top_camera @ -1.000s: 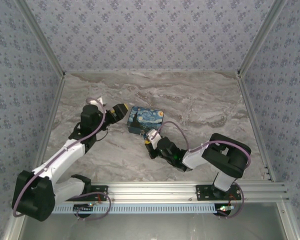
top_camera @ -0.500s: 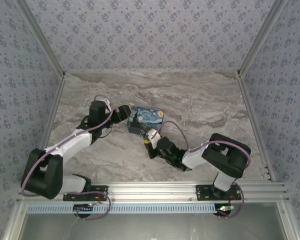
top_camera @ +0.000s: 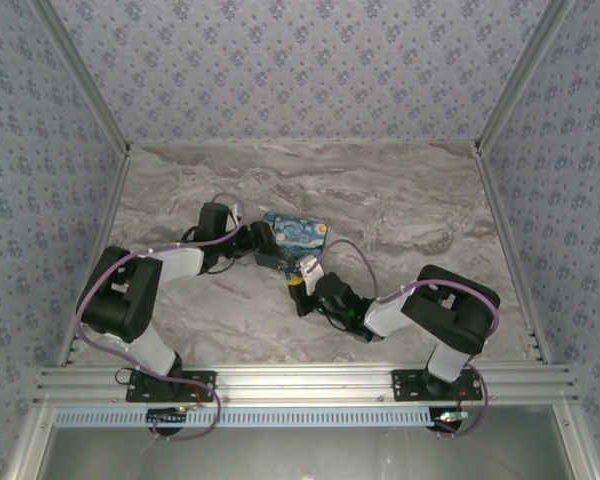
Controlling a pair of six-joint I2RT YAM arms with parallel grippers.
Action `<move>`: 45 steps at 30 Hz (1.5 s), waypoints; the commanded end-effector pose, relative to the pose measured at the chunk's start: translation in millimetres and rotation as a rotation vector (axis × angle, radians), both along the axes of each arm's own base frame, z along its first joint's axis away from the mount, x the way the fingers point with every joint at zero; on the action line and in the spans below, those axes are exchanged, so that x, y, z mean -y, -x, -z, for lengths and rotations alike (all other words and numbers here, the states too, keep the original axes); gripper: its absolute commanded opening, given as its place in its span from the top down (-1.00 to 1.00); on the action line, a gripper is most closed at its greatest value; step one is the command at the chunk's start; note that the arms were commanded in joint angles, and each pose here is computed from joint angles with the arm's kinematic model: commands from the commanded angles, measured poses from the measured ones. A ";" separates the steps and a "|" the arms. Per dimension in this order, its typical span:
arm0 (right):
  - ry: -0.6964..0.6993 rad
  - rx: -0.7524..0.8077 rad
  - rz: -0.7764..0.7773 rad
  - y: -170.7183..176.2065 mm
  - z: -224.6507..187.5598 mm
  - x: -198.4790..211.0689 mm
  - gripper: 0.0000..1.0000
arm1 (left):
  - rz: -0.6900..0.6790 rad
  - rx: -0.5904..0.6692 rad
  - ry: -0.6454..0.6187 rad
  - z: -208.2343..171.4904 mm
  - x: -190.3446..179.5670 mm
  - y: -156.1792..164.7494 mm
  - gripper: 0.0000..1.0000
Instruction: Unlock a padlock with a key
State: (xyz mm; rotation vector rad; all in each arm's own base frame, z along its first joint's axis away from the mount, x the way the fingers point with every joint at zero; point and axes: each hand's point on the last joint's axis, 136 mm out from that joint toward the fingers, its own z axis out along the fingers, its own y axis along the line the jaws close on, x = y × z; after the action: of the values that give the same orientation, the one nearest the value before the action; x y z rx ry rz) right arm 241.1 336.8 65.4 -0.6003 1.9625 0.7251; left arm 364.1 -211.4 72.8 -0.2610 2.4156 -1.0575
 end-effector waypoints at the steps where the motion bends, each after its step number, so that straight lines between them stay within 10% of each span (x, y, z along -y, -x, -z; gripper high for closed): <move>1: -0.072 -0.077 0.004 1.1 3.2 1.2 1.00 | 0.013 0.024 0.017 -4.8 2.9 -1.5 -0.31; 45: -0.259 -0.478 0.163 13.3 45.7 65.4 0.83 | -0.047 -0.006 0.002 1.5 20.3 78.9 -0.15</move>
State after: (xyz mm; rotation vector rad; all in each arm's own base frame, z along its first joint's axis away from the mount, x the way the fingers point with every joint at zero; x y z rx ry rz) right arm 233.4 292.0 44.4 -0.1864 2.1540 1.1562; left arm 286.7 -231.7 74.7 -0.3126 2.3821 -1.0573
